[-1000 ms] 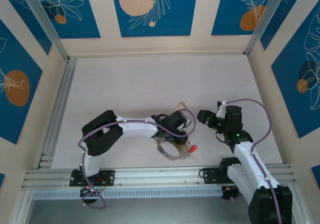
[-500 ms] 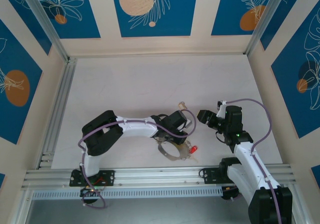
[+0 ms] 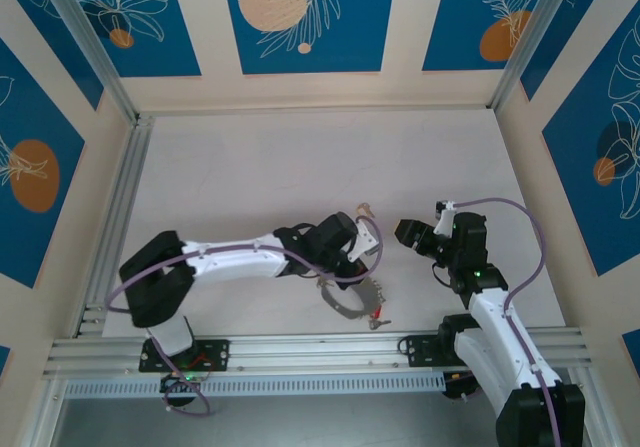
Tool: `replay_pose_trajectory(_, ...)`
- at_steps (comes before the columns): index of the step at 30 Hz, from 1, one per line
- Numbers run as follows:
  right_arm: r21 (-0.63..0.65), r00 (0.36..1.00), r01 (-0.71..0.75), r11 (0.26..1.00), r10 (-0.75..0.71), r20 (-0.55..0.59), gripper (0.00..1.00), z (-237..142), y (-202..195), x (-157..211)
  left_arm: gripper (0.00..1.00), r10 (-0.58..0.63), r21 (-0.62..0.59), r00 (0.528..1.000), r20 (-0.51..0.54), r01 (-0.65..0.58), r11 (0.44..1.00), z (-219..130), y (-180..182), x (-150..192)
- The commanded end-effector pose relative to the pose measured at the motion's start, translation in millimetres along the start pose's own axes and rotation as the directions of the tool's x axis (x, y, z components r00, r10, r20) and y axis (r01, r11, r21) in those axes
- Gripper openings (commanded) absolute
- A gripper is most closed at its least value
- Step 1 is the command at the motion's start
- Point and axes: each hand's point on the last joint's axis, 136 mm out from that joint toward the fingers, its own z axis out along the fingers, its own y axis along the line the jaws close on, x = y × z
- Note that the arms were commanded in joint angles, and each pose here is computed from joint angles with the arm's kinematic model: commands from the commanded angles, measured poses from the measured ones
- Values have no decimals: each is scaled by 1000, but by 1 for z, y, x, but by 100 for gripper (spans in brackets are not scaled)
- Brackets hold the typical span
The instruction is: Put the keys on the keyring
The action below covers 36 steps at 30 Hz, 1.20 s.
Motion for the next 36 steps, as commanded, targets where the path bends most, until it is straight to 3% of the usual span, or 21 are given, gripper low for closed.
replay_pose_trajectory(1, -89, 999, 46, 995, -46, -2, 65, -2, 15, 4, 0, 120, 38, 992, 46, -121, 992, -26, -6, -1)
replay_pose_trajectory(9, -333, 972, 234, 914, -232, 48, 57, -23, 77, 12, 0, 275, 54, 940, 204, -291, 955, -94, -22, -9)
replay_pose_trajectory(13, -517, 924, 371, 772, -363, 120, 53, -49, 126, 23, 0, 350, 27, 910, 220, -364, 931, -121, -25, -7)
replay_pose_trajectory(20, -671, 845, 482, 564, -501, 186, 50, -71, 180, 47, 0, 425, 3, 876, 230, -437, 899, -152, -33, -7)
replay_pose_trajectory(26, -741, 776, 527, 416, -591, 220, 39, -82, 213, 73, 0, 443, 0, 867, 228, -455, 890, -167, -37, -3)
replay_pose_trajectory(36, -772, 718, 543, 331, -659, 224, 29, -83, 228, 93, 0, 455, 19, 860, 231, -472, 882, -177, -42, -1)
